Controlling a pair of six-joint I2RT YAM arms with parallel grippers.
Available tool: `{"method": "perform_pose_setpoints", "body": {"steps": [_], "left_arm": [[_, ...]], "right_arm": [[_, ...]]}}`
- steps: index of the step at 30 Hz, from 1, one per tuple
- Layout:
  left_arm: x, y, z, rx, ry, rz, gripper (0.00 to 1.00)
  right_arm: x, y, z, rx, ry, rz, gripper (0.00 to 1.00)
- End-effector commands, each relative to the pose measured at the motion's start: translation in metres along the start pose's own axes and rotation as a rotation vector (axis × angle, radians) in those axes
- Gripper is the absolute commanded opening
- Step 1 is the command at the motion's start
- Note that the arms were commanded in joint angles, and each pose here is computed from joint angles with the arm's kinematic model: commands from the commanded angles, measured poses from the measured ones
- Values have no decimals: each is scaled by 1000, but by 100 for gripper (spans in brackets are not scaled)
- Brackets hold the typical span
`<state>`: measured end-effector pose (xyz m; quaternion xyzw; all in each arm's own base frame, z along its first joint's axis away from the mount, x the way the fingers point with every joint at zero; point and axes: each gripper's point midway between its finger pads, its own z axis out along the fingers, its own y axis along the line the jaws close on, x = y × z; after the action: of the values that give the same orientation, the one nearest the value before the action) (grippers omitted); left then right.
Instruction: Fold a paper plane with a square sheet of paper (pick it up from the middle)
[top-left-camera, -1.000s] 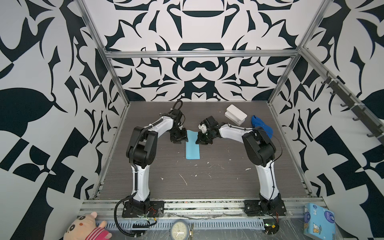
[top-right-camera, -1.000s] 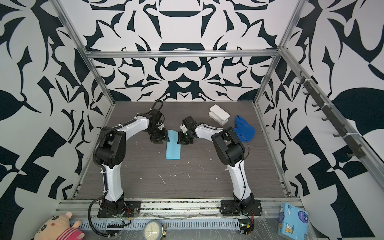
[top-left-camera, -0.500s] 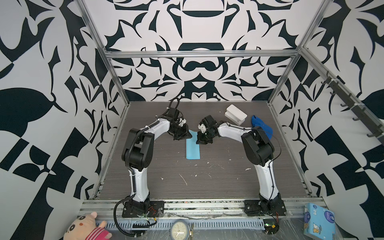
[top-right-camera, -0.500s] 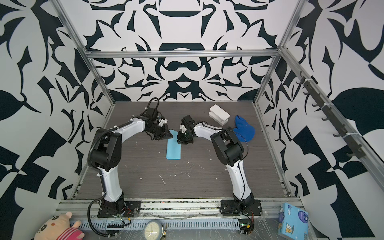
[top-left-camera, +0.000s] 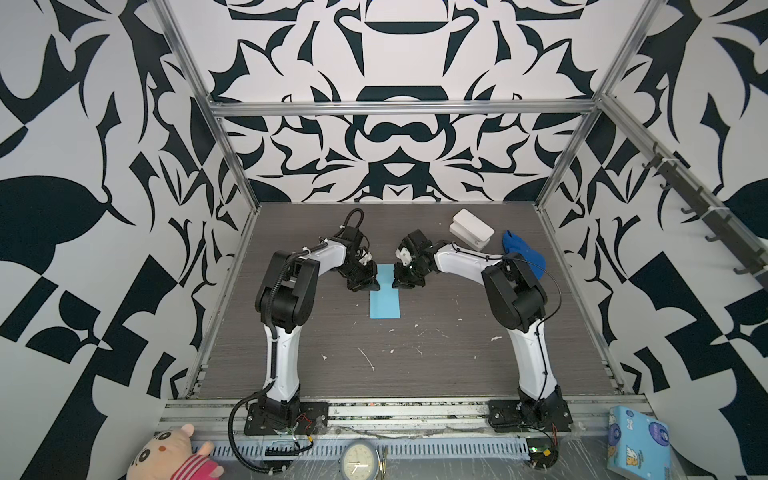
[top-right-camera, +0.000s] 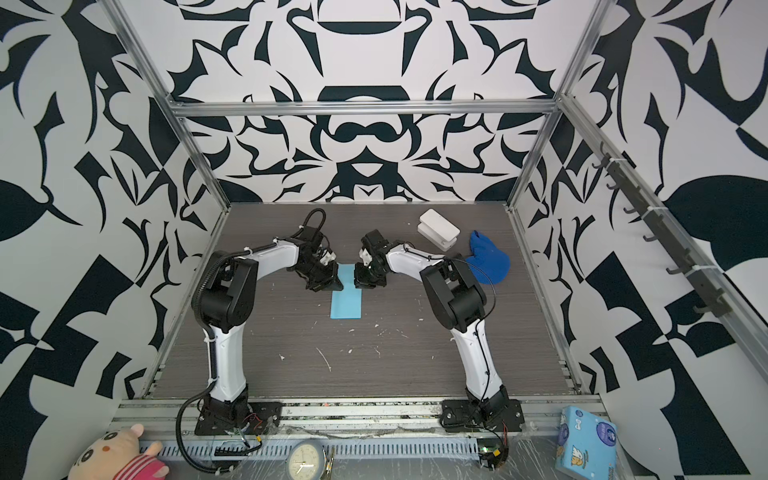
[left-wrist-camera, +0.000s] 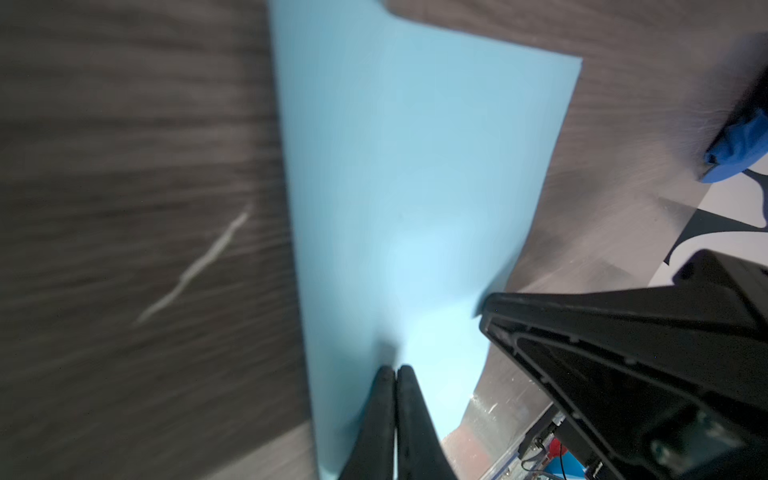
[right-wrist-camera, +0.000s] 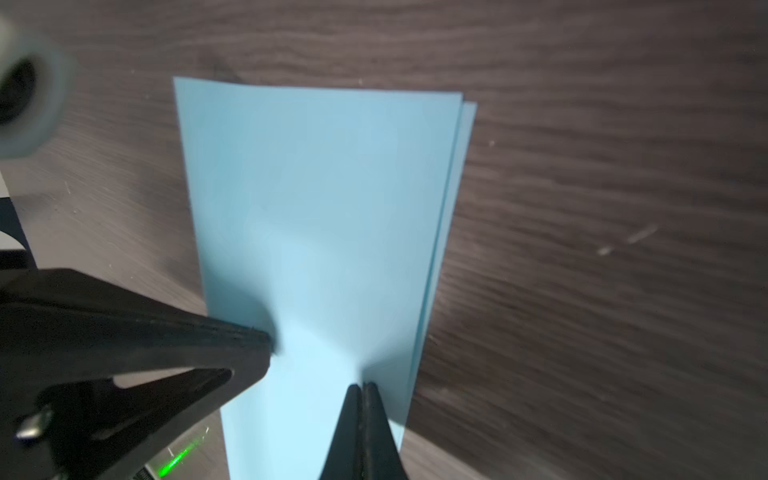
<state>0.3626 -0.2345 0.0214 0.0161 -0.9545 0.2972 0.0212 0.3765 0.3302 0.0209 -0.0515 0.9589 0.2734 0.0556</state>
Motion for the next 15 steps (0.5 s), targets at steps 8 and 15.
{"method": "perform_pose_setpoints", "body": {"steps": [8, 15], "left_arm": [[23, 60, -23, -99, 15, -109, 10], [-2, 14, -71, 24, -148, -43, 10]], "right_arm": [[34, -67, 22, 258, 107, 34, 0], [31, -64, 21, 250, 101, 27, 0]]}}
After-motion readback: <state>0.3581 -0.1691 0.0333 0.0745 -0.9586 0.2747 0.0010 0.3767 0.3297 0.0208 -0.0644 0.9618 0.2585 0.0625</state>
